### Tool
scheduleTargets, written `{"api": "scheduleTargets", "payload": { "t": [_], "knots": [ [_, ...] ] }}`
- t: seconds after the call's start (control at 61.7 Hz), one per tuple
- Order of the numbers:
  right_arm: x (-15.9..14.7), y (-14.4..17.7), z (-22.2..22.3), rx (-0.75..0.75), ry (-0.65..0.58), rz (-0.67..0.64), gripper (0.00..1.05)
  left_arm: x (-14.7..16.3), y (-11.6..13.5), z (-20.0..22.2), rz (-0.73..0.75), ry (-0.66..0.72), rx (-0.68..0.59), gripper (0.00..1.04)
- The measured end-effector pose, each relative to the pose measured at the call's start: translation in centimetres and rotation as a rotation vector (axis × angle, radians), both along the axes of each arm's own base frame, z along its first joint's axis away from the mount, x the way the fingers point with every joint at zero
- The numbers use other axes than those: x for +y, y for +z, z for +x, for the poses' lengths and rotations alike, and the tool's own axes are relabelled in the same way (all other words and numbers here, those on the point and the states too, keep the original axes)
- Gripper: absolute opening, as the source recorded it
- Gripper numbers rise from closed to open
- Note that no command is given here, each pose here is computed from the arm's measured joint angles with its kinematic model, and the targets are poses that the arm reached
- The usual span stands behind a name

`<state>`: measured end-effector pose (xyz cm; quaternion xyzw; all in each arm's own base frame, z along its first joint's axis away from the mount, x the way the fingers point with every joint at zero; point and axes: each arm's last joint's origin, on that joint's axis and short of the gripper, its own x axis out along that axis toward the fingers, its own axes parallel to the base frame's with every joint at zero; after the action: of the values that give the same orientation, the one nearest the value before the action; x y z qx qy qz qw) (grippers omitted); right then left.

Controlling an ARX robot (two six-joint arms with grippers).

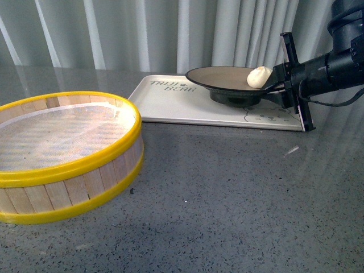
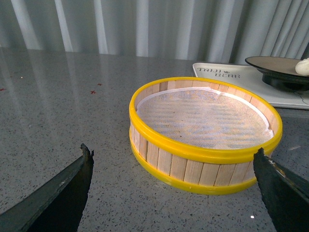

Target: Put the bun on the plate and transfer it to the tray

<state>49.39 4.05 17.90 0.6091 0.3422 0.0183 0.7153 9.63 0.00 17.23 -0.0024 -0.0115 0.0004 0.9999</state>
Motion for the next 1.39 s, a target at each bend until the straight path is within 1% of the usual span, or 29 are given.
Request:
{"api": "scheduleTargets", "payload": {
  "t": [0.389,0.422,0.567,0.632,0.681,0.713,0.778,0.908,0.94,1.021,1.119,1.2,1.297,1.313,1.362,1.394],
  "knots": [
    [-0.6,-1.0,-0.9,0.025,-0.026,-0.037,0.03,0.0,0.0,0.0,0.0,0.0,0.0,0.98],
    [-0.6,-1.0,-1.0,0.024,-0.025,-0.041,0.05,0.0,0.0,0.0,0.0,0.0,0.0,0.98],
    [-1.1,-1.1,-1.8,0.028,-0.044,-0.052,0.37,0.0,0.0,0.0,0.0,0.0,0.0,0.98],
    [-1.2,-0.9,-1.9,0.02,-0.053,-0.061,0.46,0.0,0.0,0.0,0.0,0.0,0.0,0.98],
    [-1.3,-0.3,-1.9,0.005,-0.062,-0.072,0.55,0.0,0.0,0.0,0.0,0.0,0.0,0.98],
    [-1.4,-0.1,-2.0,-0.001,-0.066,-0.077,0.59,0.0,0.0,0.0,0.0,0.0,0.0,0.98],
    [-1.6,0.9,-2.2,-0.023,-0.077,-0.089,0.73,0.0,0.0,0.0,0.0,0.0,0.0,0.98],
    [-1.7,2.4,-2.8,-0.048,-0.091,-0.107,0.94,0.0,0.0,0.0,0.0,0.0,0.0,0.98],
    [-1.8,2.7,-3.1,-0.056,-0.097,-0.12,0.98,0.0,0.0,0.0,0.0,0.0,0.0,0.98],
    [-1.9,3.6,-4.2,-0.074,-0.108,-0.153,0.96,0.0,0.0,0.0,0.0,0.0,0.0,0.98],
    [-2.2,4.8,-5.9,-0.097,-0.126,-0.199,0.96,0.0,0.0,0.0,0.0,0.0,0.0,0.98],
    [-3.0,6.2,-7.8,-0.141,-0.191,-0.3,0.96,0.0,0.0,0.0,0.0,0.0,0.0,0.98],
    [-4.8,7.5,-11.0,-0.206,-0.3,-0.476,0.96,0.0,0.0,0.0,0.0,0.0,0.0,0.98],
    [-5.4,7.9,-12.1,-0.228,-0.339,-0.542,0.96,0.0,0.0,0.0,0.0,0.0,0.0,0.98],
    [-6.6,8.5,-14.3,-0.272,-0.409,-0.67,0.96,0.0,0.0,0.0,0.0,0.0,0.0,0.98],
    [-7.0,8.8,-15.4,-0.294,-0.446,-0.728,0.96,0.0,0.0,0.0,0.0,0.0,0.0,0.98]
  ]
}}
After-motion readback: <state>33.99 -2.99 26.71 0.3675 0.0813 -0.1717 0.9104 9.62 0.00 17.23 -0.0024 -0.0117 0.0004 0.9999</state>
